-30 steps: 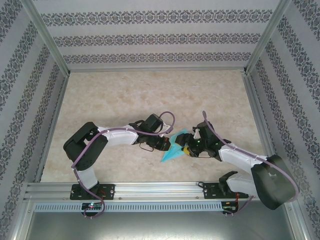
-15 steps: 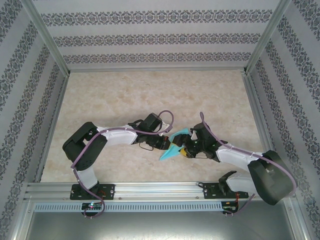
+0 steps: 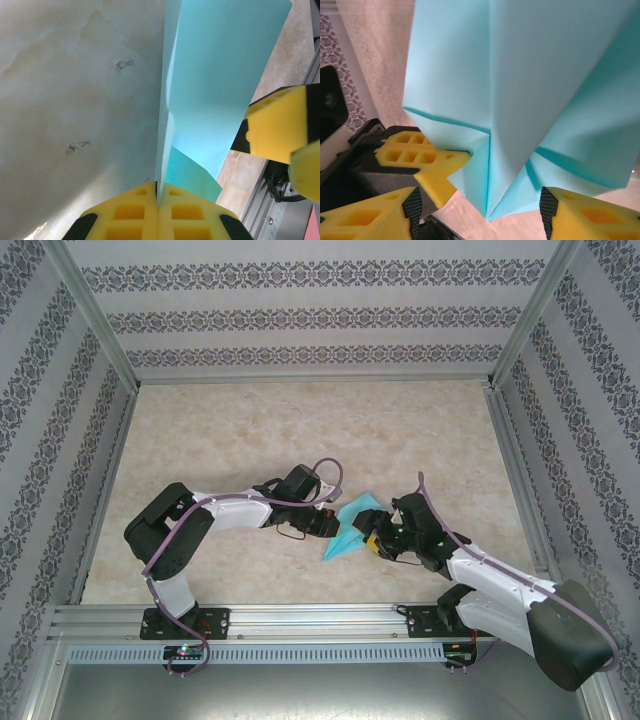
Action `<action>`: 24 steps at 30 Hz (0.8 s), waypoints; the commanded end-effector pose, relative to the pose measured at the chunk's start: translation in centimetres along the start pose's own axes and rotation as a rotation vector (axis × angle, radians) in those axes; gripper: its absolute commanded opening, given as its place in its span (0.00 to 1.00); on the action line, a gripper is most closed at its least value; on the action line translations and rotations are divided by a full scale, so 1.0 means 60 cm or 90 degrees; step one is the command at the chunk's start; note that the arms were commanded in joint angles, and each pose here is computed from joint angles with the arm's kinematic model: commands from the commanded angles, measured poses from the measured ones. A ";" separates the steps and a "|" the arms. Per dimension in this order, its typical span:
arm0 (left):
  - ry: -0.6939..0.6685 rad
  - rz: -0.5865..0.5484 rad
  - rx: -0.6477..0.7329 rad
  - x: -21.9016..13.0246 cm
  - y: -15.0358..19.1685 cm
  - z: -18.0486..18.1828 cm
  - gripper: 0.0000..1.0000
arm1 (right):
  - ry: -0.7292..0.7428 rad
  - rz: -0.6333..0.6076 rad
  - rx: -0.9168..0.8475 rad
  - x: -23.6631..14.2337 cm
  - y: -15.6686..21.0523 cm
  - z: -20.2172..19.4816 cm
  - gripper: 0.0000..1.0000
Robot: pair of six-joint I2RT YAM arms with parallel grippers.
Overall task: Fold a paper plane with a square sheet of paper (pick it up from the middle)
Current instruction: Turn over the paper at the center of the table.
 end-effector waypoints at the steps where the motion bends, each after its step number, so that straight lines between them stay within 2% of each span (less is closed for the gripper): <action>1: 0.022 -0.018 -0.007 -0.006 -0.010 -0.004 0.04 | 0.040 -0.026 0.022 -0.001 0.000 -0.033 0.65; 12: 0.026 -0.016 -0.022 -0.002 -0.010 -0.003 0.04 | 0.017 -0.010 0.019 0.032 0.011 -0.018 0.64; 24: 0.037 -0.017 -0.039 0.006 -0.010 0.001 0.04 | 0.007 -0.014 0.021 0.039 0.016 -0.009 0.63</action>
Point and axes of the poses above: each hand's point on the last joint's axis, 136 mm out from that joint toward the fingers, its own x axis out along the fingers, its own z axis along the line the jaws close on, y = z × x, the point moved 2 cm from there along -x, back along the fingers, and after that the axes turned 1 degree about x, right-handed, at the moved point
